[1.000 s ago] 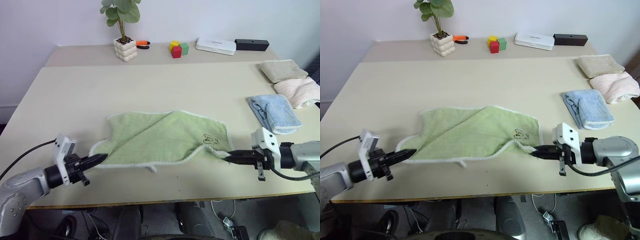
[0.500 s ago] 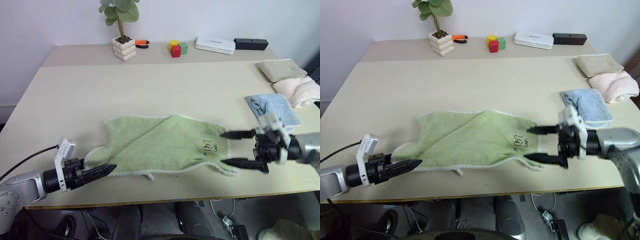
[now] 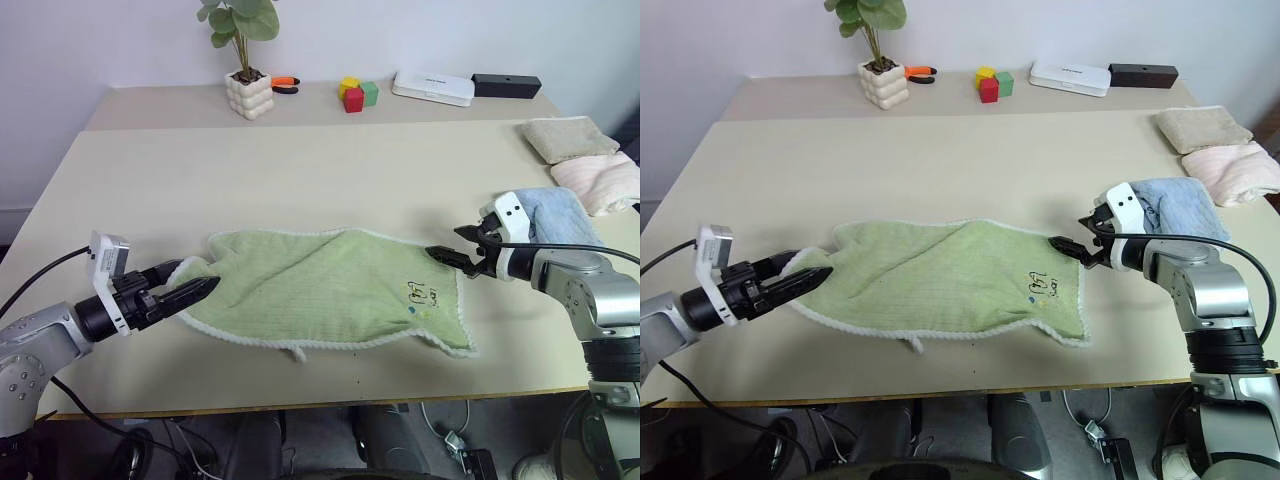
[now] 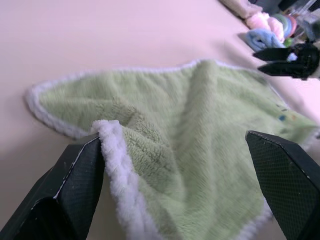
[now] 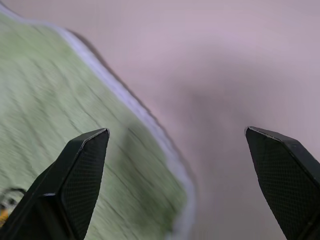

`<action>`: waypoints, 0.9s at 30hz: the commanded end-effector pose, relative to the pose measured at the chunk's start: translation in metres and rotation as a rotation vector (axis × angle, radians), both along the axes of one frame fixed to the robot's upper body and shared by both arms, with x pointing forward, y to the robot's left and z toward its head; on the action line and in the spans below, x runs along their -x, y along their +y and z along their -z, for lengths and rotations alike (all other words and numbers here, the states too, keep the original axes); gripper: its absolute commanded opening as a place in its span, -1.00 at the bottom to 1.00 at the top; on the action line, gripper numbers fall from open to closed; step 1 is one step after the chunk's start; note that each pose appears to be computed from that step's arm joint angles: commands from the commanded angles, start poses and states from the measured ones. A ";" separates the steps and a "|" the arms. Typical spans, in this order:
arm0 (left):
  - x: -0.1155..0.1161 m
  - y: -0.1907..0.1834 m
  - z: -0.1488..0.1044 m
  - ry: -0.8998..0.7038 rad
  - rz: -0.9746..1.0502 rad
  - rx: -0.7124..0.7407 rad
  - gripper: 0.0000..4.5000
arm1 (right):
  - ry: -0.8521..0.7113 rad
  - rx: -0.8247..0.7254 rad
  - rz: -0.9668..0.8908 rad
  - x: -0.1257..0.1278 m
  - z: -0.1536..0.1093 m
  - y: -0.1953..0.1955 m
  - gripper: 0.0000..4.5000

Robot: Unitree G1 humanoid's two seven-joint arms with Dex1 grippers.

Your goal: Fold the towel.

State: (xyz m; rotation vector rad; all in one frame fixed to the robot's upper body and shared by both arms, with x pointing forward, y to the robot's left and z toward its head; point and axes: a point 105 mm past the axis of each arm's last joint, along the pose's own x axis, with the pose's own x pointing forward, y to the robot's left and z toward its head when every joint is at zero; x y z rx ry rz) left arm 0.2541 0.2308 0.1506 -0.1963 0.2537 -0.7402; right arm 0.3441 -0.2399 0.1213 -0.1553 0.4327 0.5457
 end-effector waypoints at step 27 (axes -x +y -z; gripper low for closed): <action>-0.126 0.009 0.026 0.019 -0.368 -0.028 1.00 | 0.031 -0.052 -0.034 0.004 0.007 0.027 -0.97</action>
